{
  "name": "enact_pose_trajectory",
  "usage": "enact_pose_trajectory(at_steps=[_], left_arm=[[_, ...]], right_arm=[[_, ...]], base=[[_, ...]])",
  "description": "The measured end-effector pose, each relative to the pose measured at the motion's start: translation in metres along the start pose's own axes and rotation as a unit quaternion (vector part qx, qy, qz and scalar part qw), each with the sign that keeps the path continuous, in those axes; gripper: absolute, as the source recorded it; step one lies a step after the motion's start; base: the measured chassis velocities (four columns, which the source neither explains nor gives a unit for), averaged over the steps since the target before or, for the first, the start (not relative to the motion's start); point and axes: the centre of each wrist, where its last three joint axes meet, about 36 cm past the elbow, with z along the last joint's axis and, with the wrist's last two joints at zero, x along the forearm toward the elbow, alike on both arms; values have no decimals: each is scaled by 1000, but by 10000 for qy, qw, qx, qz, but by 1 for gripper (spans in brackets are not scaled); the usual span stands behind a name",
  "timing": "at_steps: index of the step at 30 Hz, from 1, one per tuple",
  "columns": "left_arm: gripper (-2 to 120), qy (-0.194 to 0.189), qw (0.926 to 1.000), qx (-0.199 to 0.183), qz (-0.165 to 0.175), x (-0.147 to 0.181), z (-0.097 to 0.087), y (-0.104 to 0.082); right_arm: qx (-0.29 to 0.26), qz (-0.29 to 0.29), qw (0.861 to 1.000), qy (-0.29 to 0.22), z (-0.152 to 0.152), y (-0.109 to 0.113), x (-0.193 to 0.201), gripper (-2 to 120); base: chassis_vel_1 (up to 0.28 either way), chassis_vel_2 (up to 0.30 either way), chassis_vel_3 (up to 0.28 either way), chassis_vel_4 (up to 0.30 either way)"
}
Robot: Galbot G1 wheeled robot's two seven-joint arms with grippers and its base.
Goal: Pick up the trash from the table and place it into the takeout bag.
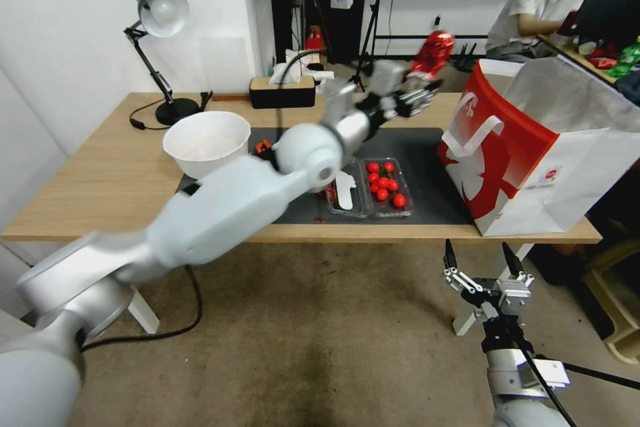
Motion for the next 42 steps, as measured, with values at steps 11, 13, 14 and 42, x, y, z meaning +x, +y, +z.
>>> enact_pose_trajectory(at_steps=[11, 13, 14, 42], left_arm=[[53, -103, 9983, -29, 565, -55, -17, -65], [53, -97, 9975, -43, 695, -64, -18, -81], [53, -78, 9972, -55, 747, -67, -17, -87], [68, 311, 9949, -196, 937, -83, 22, -117]], right_arm=[[-1, 80, 10000, -1, -1, -2, 3, 100], [-12, 95, 10000, -2, -1, -1, 3, 100], [-15, 101, 9999, -2, -1, -1, 3, 100], [-26, 134, 9999, -44, -2, -1, 5, 100]], base=[[0, 0, 0, 0], [0, 0, 0, 0], [0, 0, 0, 0], [0, 0, 0, 0]])
